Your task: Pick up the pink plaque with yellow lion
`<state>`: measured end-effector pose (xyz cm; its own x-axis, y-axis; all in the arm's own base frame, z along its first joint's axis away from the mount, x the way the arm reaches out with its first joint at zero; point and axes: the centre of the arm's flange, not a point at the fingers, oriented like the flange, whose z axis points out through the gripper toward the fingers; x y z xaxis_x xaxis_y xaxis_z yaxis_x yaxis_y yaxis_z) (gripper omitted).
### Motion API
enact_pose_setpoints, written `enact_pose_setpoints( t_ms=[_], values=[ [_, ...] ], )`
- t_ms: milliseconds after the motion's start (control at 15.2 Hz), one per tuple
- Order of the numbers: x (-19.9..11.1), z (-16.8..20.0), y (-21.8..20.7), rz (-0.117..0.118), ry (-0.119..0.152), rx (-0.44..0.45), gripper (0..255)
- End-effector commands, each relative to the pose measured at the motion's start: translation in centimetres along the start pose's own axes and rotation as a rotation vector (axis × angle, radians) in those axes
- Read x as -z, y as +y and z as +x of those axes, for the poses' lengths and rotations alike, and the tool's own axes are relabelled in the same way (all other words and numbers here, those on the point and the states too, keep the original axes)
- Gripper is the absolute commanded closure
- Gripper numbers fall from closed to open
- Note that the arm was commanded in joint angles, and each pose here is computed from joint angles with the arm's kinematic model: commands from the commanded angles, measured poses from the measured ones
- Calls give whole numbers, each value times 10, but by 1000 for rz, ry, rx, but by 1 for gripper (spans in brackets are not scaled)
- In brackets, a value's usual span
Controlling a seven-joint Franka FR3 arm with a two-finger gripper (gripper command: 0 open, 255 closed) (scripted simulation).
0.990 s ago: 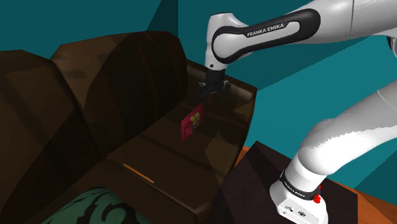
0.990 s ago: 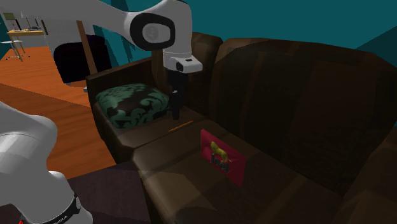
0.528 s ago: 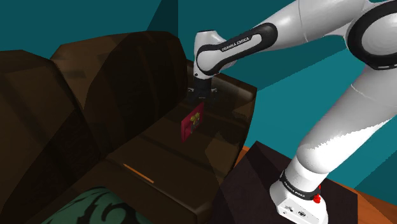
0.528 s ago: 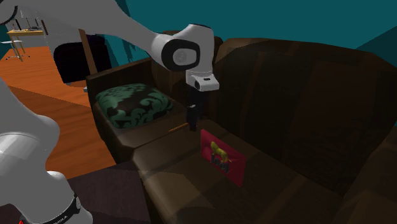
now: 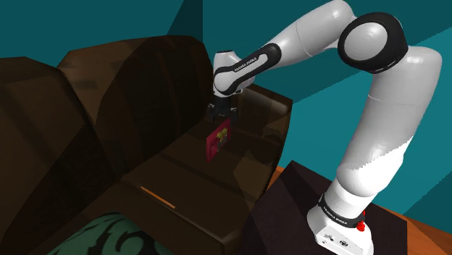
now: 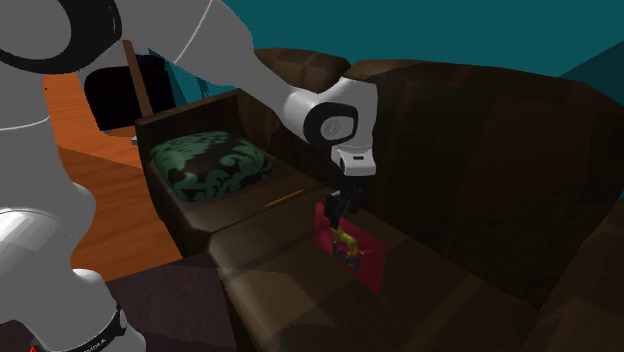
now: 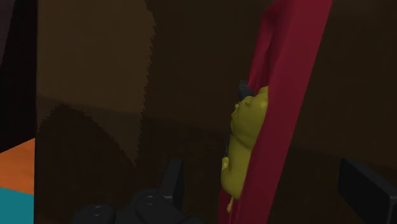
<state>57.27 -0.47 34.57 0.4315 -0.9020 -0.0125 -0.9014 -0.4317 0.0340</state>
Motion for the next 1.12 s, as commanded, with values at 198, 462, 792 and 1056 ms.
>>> enact_pose_setpoints(
  t_ms=[198, 462, 792, 1056],
  values=[
    [-26, 10, -4, 0, 1, -57, 0],
    [-50, 10, -4, 0, 1, -57, 0],
    [-51, 10, -4, 0, 1, -57, 255],
    [-51, 10, -4, 0, 1, -57, 255]
  ],
)
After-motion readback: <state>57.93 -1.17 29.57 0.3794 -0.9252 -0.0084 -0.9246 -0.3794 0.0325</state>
